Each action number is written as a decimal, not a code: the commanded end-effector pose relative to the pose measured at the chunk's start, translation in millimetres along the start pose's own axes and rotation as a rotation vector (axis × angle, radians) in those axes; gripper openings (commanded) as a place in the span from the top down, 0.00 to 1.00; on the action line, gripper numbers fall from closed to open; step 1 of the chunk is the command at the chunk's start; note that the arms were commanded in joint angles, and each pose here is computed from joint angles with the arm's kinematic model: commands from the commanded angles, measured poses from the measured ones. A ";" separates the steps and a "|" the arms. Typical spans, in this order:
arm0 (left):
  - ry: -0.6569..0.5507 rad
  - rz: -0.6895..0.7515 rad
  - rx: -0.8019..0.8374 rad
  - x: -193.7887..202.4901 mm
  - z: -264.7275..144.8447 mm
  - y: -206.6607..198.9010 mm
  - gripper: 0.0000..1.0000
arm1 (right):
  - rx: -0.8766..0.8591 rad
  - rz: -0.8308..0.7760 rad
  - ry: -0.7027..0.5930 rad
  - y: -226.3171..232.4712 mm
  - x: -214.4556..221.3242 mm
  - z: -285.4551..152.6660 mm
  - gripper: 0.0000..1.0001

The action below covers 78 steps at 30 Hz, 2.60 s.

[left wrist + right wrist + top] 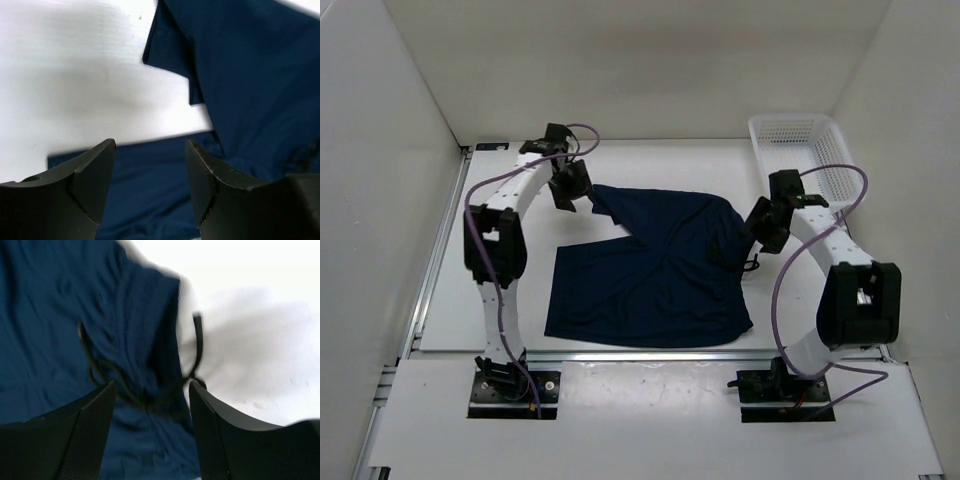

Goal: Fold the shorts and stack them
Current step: Flatten the shorts out

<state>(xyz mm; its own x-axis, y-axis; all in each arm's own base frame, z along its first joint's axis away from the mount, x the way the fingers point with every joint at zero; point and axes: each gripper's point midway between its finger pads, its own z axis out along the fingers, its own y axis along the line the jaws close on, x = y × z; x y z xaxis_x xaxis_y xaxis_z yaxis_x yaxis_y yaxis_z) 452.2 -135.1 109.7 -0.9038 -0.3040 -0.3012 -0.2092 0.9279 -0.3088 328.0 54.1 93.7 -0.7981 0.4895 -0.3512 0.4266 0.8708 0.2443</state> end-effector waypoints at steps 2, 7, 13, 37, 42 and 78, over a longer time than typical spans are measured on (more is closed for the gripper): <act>0.047 0.063 -0.015 1.2 13.5 -11.7 0.30 | -0.003 -0.017 -0.071 12.7 -34.5 7.3 0.34; 0.101 0.065 -0.046 5.6 52.0 -13.5 0.21 | 0.018 -0.039 -0.019 13.6 -34.3 30.0 0.30; 0.126 0.029 -0.052 4.9 79.0 -13.3 0.27 | -0.010 -0.049 0.017 26.2 -33.9 49.4 0.40; -0.222 -0.194 -0.102 -83.5 -63.3 89.9 0.90 | -0.186 -0.165 -0.174 107.6 -59.2 -25.9 1.00; -0.178 -0.139 -0.056 -67.6 -58.7 75.8 0.90 | -0.156 -0.154 -0.162 102.9 -57.4 -18.1 1.00; 0.011 -0.039 -0.051 -30.2 87.8 -27.5 0.90 | -0.079 -0.162 -0.086 68.4 -35.2 1.7 1.00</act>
<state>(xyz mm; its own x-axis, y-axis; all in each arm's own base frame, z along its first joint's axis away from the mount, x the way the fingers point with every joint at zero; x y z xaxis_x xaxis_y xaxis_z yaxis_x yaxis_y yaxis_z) 507.7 -172.2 21.4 -0.9179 -0.3269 -0.2249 -0.2692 0.9294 -0.2525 385.4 98.6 113.9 -0.8209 0.3557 -0.4468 0.2725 0.9315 0.2410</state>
